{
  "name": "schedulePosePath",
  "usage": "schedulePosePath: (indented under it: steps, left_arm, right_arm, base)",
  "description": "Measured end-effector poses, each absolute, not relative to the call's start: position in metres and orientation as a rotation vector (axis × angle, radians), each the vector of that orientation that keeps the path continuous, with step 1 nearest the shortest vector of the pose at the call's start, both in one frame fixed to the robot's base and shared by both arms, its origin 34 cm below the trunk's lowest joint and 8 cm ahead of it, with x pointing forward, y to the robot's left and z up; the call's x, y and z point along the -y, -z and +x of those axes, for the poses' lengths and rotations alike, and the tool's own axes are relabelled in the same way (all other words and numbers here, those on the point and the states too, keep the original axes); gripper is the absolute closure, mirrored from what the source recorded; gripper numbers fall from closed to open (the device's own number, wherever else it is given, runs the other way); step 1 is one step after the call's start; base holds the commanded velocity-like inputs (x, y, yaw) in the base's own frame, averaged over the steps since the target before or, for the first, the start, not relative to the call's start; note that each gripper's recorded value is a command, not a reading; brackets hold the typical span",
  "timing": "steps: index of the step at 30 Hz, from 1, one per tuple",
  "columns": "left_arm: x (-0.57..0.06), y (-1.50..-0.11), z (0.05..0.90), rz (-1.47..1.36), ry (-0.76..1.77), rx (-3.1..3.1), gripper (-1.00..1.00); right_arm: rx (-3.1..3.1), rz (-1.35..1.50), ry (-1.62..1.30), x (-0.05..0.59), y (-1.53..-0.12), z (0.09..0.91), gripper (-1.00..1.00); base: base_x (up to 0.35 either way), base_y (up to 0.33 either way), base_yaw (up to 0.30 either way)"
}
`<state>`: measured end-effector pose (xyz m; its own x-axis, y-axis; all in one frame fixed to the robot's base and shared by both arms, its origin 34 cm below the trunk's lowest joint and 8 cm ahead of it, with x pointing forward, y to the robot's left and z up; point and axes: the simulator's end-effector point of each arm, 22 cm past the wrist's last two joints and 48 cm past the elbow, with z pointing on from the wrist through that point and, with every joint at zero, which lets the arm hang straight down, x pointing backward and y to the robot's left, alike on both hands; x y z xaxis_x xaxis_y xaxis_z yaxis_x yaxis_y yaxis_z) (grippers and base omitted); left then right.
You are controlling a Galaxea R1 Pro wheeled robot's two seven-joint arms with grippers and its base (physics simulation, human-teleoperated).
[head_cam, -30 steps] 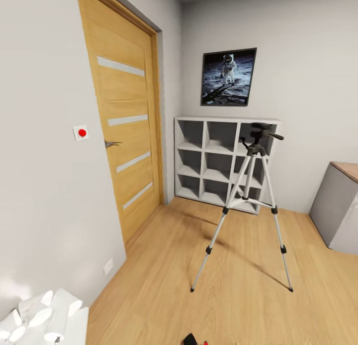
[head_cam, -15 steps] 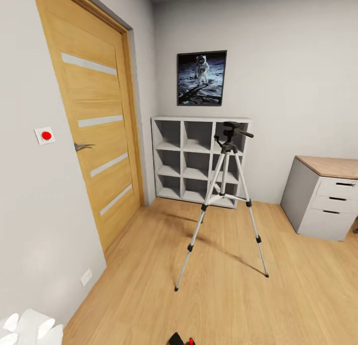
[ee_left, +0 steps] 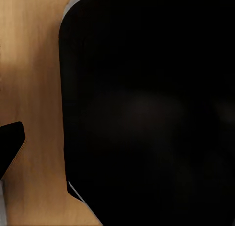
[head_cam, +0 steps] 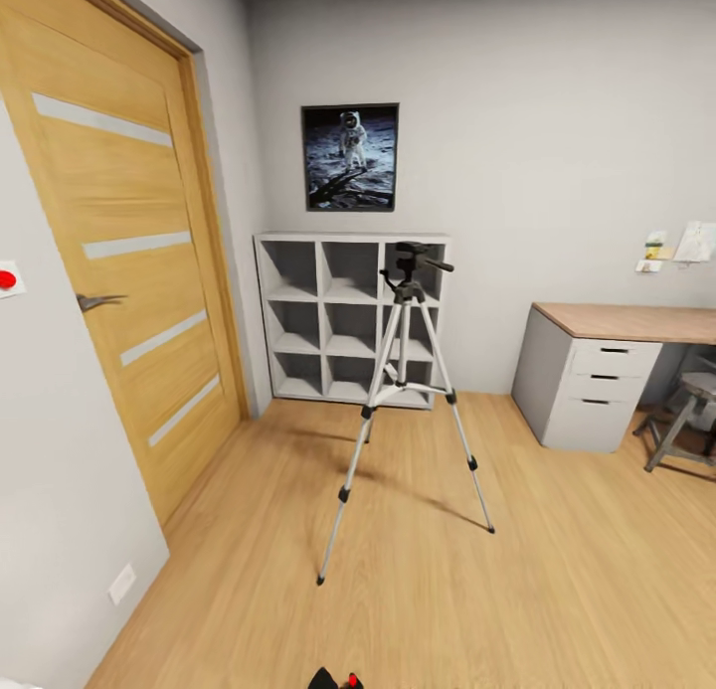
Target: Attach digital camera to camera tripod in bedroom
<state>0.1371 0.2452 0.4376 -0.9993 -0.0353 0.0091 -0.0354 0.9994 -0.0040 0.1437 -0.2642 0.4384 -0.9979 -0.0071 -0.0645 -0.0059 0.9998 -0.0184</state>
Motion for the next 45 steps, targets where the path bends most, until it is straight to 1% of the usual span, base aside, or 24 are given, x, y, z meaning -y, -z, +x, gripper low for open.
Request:
schedulePosePath:
  steps: [42,45]
  left_arm:
    - [-0.2452,-0.4376,0.1371,0.055,-0.007,3.132,-1.00]
    - [-0.2452,-0.4376,0.1371,0.055,-0.007,3.132,-1.00]
  right_arm:
    - [-3.077,-0.010,0.029,0.2649,-0.4384,0.1437,-1.00]
    - [-3.078,-0.010,0.029,0.2648,-0.4384,0.1436,-1.00]
  base:
    - [0.000,0.000,-0.287]
    - [0.000,0.000,-0.152]
